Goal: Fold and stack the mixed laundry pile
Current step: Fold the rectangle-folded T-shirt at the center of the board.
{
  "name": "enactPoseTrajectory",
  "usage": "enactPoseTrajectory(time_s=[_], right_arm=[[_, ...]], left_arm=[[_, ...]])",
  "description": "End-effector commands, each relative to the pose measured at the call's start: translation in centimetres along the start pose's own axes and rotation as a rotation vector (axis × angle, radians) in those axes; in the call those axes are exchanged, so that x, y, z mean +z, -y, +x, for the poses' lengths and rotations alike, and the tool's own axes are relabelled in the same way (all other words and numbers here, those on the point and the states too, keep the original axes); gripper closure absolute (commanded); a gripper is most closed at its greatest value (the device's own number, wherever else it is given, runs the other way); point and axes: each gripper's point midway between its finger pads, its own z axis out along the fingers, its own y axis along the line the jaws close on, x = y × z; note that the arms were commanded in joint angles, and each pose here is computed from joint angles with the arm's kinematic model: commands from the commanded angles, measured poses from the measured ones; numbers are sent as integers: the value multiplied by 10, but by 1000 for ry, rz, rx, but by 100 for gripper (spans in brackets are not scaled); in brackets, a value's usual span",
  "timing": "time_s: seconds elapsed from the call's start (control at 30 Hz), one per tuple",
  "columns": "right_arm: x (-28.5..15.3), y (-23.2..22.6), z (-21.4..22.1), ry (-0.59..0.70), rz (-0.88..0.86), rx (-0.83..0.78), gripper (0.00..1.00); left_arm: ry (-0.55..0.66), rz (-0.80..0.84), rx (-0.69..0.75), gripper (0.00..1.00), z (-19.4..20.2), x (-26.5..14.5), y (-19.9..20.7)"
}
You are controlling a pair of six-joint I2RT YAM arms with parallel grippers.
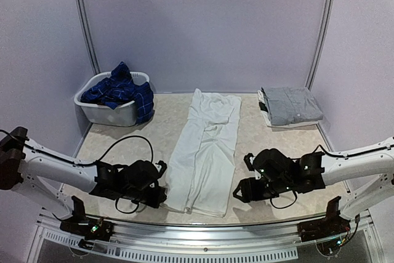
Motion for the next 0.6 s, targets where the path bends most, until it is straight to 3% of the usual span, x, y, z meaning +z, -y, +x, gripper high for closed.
enactPoseTrajectory(time_s=[0.0,0.4,0.57], right_arm=[[0,-17,8,52,-36,68,38],[33,-37,54,-5,-17,67,46],[48,-29,64,-28,26,80,54]], left_arm=[[15,-56,-18,100,9,-7,-4],[49,-65,-23,100,28,-16,0],[61,-71,-19,100,30,-15,0]])
